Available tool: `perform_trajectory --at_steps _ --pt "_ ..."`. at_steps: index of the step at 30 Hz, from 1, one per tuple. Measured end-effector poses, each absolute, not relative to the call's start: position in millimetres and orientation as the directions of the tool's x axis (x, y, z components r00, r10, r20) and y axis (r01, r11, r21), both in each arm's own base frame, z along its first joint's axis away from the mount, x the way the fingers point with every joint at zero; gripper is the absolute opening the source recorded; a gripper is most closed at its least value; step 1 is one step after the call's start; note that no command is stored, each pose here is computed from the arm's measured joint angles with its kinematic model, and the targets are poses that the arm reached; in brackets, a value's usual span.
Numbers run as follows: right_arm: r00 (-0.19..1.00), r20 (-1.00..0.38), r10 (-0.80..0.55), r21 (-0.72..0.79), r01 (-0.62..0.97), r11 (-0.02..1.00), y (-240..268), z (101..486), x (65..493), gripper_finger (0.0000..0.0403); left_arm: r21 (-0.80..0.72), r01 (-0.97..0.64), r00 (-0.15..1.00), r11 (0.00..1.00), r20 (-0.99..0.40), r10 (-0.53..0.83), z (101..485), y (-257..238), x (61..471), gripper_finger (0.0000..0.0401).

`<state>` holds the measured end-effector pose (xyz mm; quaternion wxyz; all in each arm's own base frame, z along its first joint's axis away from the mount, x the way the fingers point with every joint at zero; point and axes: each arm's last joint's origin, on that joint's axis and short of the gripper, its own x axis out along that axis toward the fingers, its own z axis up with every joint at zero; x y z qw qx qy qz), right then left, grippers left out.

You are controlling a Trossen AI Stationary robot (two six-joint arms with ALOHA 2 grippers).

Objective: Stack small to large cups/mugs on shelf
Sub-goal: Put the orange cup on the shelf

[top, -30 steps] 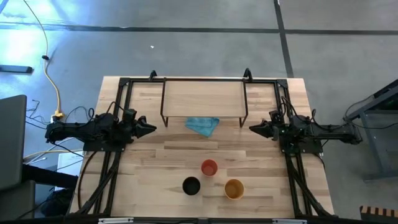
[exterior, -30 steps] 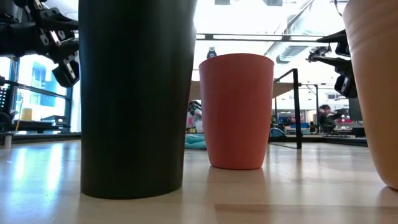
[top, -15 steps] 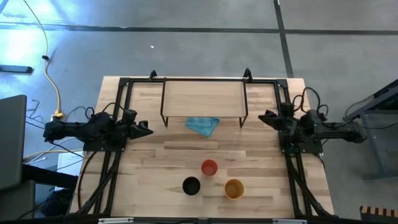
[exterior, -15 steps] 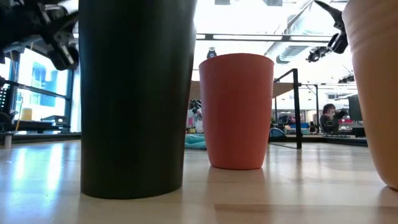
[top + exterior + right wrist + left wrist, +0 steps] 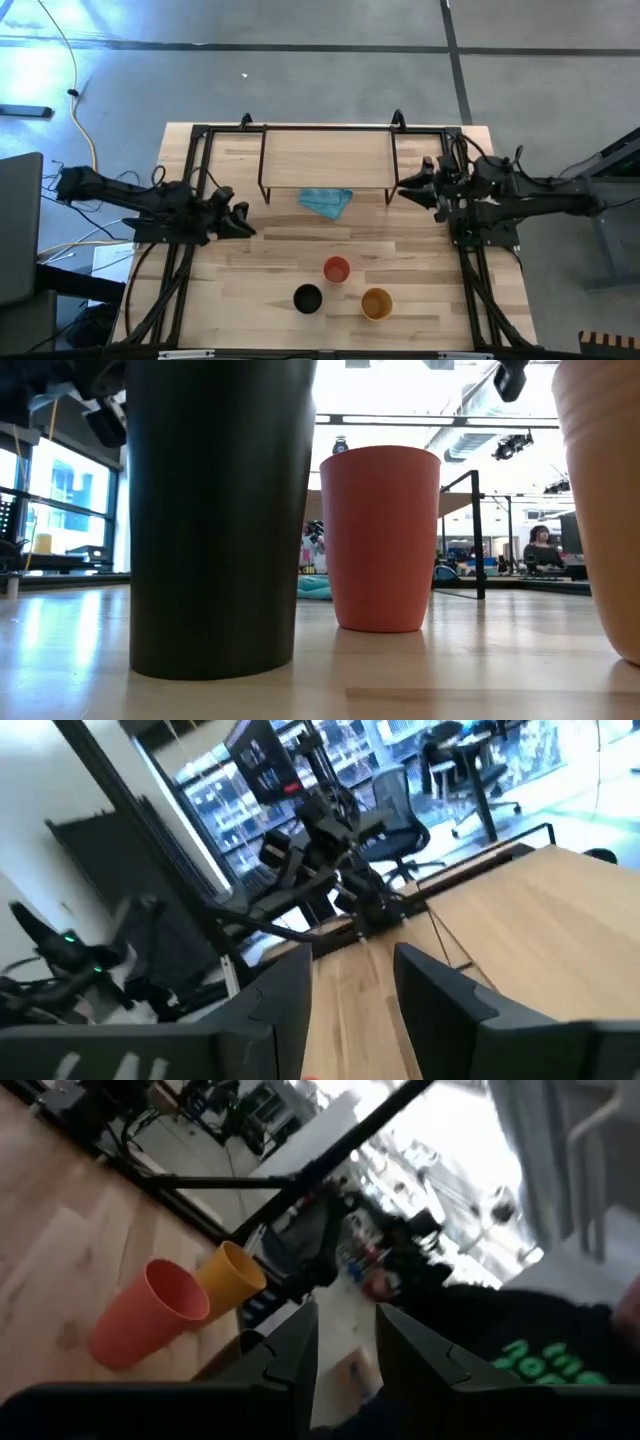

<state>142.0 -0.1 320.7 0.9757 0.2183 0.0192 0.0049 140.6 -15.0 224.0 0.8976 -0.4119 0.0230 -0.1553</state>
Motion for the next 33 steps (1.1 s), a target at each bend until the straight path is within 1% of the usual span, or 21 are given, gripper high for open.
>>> perform_trajectory --at_steps 2,4,7,10,16,19,23,26,30,33 --pt "0.994 -0.101 0.028 0.431 0.018 0.902 0.2 327.4 149.5 0.0135 -0.723 0.256 0.950 0.642 0.063 -0.307 225.6 -17.1 146.4 0.0092" --pt "0.978 -0.197 0.068 0.451 0.029 0.892 2.6 327.9 159.6 0.0135 -0.716 0.232 0.951 0.659 0.025 -0.308 223.0 -17.1 150.2 0.0092" --pt "0.936 -0.316 0.155 0.457 0.007 0.889 11.7 326.3 178.1 0.0135 -0.719 0.155 0.948 0.677 -0.085 -0.307 211.8 -17.0 151.0 0.0092" --pt "0.912 -0.351 0.212 0.426 -0.046 0.903 23.5 329.2 196.8 0.0135 -0.718 0.074 0.940 0.692 -0.181 -0.289 202.6 -16.4 148.8 0.0092" --pt "0.865 -0.409 0.291 0.357 -0.142 0.923 53.5 332.3 231.4 0.0135 -0.668 0.038 0.949 0.743 -0.210 -0.238 201.8 -14.5 141.8 0.0092" --pt "0.844 -0.455 0.283 0.300 -0.154 0.941 69.4 329.0 245.9 0.0135 -0.644 -0.007 0.956 0.765 -0.230 -0.185 201.4 -12.4 134.7 0.0092" --pt "0.800 -0.561 0.213 0.188 -0.127 0.974 86.8 322.2 261.3 0.0135 -0.626 -0.065 0.957 0.777 -0.261 -0.130 199.8 -10.1 123.8 0.0092" --pt "0.778 -0.606 0.168 0.129 -0.112 0.985 97.4 319.6 273.2 0.0135 -0.622 -0.080 0.960 0.779 -0.258 -0.107 200.6 -8.9 116.3 0.0092" --pt "0.776 -0.609 0.166 0.122 -0.116 0.986 107.4 318.7 292.6 0.0135 -0.616 -0.103 0.964 0.781 -0.255 -0.074 200.8 -7.5 108.4 0.0092" --pt "0.769 -0.617 0.170 0.147 -0.100 0.984 113.1 316.7 307.6 0.0135 -0.613 -0.116 0.963 0.782 -0.261 -0.061 199.9 -6.7 103.3 0.0092"
